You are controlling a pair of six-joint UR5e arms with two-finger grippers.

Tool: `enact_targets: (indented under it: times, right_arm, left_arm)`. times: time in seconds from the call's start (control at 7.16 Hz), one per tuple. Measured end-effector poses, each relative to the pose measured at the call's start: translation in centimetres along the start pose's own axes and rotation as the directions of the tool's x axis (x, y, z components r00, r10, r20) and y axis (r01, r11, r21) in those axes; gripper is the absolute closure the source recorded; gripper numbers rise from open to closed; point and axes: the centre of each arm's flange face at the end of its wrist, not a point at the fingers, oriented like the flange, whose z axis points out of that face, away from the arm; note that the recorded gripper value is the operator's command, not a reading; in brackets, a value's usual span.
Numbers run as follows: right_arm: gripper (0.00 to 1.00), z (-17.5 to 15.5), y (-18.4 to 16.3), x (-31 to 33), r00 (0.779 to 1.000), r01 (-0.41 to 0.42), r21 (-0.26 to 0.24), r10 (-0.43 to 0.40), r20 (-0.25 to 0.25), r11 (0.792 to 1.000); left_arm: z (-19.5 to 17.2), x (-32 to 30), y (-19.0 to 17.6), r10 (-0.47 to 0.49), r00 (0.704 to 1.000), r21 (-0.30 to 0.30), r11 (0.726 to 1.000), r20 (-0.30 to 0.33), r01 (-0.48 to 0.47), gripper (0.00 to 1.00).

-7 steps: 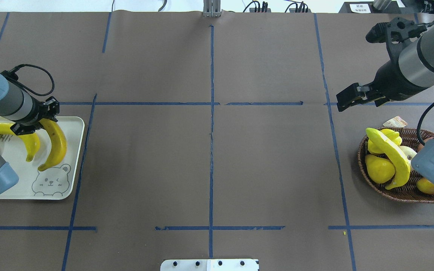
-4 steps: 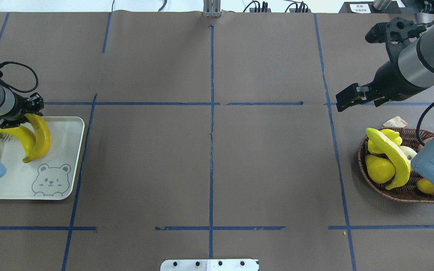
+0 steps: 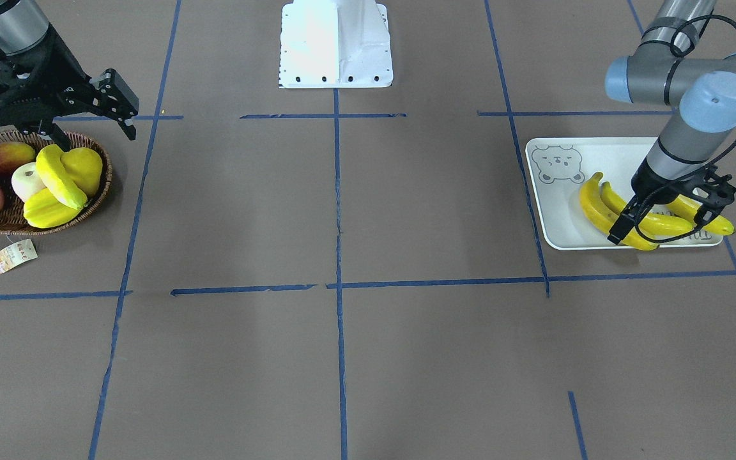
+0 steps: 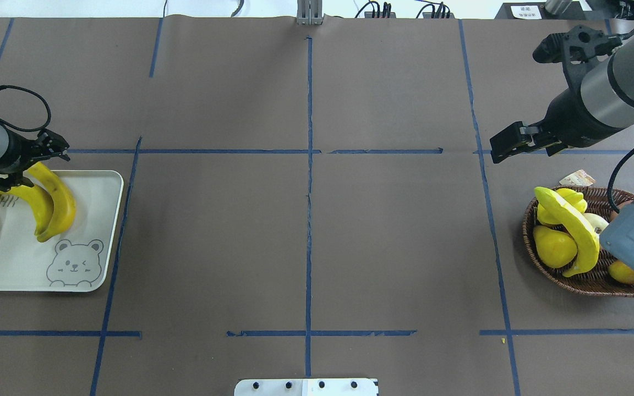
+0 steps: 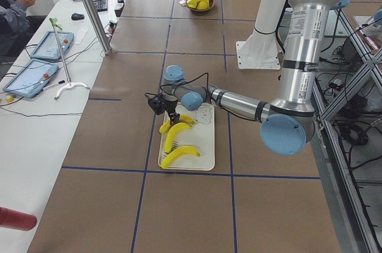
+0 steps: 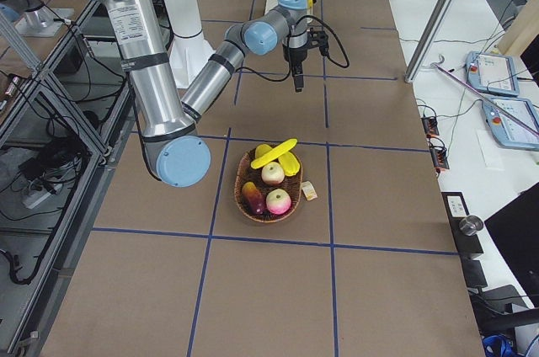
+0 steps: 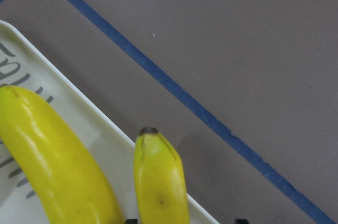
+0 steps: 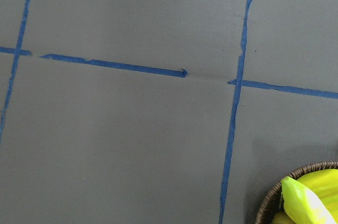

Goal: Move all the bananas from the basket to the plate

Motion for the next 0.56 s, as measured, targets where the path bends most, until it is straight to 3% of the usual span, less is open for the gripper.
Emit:
enact_targets:
  times: [0.28,0.56]
  right_arm:
    - [0.0,0.7,0.6,1.3,1.0,-0.009,-0.014,0.008,-0.019,1.0]
    - [0.0,1.4,2.5,4.0,0.998,0.037,-0.041,-0.039,-0.048,0.998]
  left_arm:
    - [-6.1,1.7,1.4,0.065,0.996,-0.061,0.996,-0.064,-0.069,0.0]
    - [-13.1,4.2,5.4,0.178,0.977,-0.072,0.98,-0.113,-0.187,0.0]
